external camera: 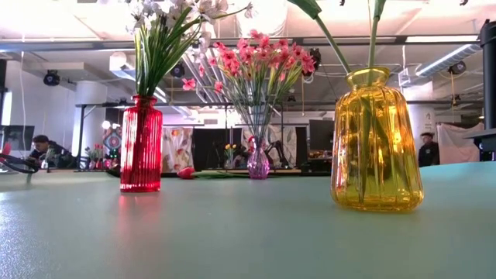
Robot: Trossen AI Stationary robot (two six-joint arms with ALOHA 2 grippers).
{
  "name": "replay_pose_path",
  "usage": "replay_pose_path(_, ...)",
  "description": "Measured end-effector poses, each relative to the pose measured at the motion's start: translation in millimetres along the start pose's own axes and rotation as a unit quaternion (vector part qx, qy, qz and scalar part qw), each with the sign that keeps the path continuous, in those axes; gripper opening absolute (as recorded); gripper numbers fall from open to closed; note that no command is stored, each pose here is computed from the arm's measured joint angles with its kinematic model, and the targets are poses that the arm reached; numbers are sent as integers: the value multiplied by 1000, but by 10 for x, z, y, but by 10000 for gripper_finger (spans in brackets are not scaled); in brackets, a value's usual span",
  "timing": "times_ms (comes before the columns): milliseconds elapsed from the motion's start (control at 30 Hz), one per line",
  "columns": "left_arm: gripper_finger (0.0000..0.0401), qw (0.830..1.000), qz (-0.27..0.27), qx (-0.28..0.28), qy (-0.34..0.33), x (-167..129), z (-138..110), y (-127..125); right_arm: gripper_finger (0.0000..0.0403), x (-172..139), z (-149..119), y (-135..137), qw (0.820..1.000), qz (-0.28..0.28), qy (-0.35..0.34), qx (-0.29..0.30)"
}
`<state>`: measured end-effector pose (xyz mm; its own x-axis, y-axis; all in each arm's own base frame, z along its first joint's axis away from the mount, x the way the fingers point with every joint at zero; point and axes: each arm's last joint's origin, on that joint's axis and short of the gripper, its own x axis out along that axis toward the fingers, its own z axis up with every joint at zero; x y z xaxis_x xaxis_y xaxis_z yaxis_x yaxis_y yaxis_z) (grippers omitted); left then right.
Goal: Sort flowers into vase by color
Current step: Put the white flower into the red flower vase
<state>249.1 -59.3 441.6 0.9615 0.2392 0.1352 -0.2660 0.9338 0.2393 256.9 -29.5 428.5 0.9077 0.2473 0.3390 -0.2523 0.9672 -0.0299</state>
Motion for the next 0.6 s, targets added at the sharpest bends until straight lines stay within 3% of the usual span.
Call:
replay_pose_path(233,186,993,14,-8,-115,154,-169,-137,12,111,-58,50,1000,14,-2,-7)
replay_pose_path(433,207,989,-8,2,-145,339,-218,-197,12,197,-76,36,1000,17,-4,-7)
replay_pose_path(600,225,989,4,8,-150,528,-164,-176,12,242,-119,18,1000,18,-8,-8)
